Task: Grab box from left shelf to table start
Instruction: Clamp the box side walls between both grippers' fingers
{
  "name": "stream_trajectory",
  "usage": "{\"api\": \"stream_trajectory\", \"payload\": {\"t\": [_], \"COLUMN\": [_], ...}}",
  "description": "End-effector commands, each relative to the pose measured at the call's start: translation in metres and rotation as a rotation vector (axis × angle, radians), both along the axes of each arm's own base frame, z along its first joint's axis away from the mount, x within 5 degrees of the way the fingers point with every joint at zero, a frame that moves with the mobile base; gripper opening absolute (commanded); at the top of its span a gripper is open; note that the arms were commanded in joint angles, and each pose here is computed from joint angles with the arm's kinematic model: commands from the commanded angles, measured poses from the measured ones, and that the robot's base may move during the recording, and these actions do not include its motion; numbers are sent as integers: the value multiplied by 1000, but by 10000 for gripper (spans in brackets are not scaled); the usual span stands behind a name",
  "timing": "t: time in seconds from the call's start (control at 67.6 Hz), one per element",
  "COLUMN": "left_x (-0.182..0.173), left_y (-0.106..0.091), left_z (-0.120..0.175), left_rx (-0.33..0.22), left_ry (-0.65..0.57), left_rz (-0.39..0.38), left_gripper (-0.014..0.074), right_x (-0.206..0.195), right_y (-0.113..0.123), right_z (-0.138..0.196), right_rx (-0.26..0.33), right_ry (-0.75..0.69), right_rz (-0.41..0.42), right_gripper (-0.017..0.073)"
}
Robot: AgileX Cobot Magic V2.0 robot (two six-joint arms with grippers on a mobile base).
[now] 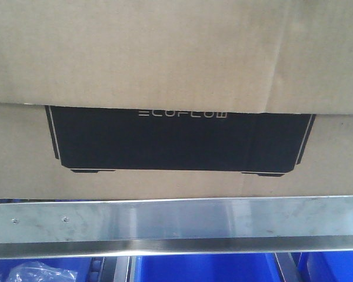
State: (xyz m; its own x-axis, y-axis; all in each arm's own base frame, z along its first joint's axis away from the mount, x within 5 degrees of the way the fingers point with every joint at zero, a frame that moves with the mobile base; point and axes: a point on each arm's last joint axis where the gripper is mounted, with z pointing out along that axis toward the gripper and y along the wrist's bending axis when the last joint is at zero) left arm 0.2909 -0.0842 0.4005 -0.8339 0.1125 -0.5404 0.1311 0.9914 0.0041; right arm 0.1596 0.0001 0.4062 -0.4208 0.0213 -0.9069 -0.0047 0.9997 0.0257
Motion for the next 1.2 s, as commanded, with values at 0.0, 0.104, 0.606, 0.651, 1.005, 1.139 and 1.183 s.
{"api": "stream_trajectory", "payload": {"t": [0.0, 0.104, 0.606, 0.651, 1.005, 1.139, 1.183], "left_x": [-7, -7, -7, -7, -42, -77, -87], "left_y": [3, 3, 3, 3, 0, -4, -6], "left_z": [22, 22, 22, 22, 50, 57, 57], "left_rx": [-26, -26, -26, -29, -95, -138, -146], "left_ry": [-97, -97, -97, -102, -224, -299, -317], "left_rz": [8, 8, 8, 7, -2, -54, -79], "left_gripper": [320, 320, -18, -106, -92, -92, -92], "right_x": [32, 71, 142, 142, 100, 67, 56], "right_y": [0, 3, 15, 14, 14, 14, 14], "right_z": [18, 15, -27, -27, 13, 25, 26], "right_rx": [-2, 39, 17, 12, 20, 37, 39], "right_ry": [18, 117, 297, 293, 164, 114, 96], "right_rz": [6, 26, 77, 74, 80, 88, 88], "right_gripper": [624, 624, 75, 56, 59, 59, 59]}}
